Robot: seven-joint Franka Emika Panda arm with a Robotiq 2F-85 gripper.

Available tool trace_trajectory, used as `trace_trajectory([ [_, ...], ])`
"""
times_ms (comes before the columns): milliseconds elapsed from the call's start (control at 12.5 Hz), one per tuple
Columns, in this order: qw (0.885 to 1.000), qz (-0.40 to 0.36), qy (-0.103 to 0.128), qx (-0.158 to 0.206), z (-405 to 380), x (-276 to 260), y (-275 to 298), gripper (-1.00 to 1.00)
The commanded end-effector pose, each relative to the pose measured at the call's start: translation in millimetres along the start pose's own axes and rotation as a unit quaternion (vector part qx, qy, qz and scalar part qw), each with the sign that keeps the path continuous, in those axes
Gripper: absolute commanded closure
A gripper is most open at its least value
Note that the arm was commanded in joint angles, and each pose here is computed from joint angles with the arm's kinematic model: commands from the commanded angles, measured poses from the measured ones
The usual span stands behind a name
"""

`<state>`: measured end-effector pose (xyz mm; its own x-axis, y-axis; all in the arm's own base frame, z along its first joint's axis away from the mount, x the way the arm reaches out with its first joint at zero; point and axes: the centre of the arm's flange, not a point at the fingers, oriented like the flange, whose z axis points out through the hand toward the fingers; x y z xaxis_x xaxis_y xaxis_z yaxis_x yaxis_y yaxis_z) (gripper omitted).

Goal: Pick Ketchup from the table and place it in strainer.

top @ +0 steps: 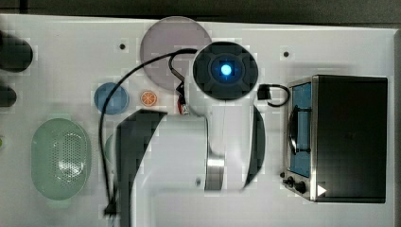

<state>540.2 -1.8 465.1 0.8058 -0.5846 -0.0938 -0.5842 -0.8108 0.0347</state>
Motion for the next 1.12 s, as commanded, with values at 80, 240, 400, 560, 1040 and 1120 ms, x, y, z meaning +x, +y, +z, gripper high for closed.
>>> trace_trajectory([
  [80,0.987,-0.163,0.000,0.002,37,-2,-16,-1.00],
  [240,0.974,-0.227,0.006,0.006,70,2,-21,-1.00],
  [400,0.959,-0.282,0.010,0.010,104,4,-24,-1.00],
  [560,0.945,-0.327,0.008,0.012,140,4,-26,-1.00],
  [1040,0.915,-0.402,0.017,0.022,231,-1,-31,-1.00],
  [1120,0.915,-0.403,0.009,0.019,246,-4,-27,-1.00],
])
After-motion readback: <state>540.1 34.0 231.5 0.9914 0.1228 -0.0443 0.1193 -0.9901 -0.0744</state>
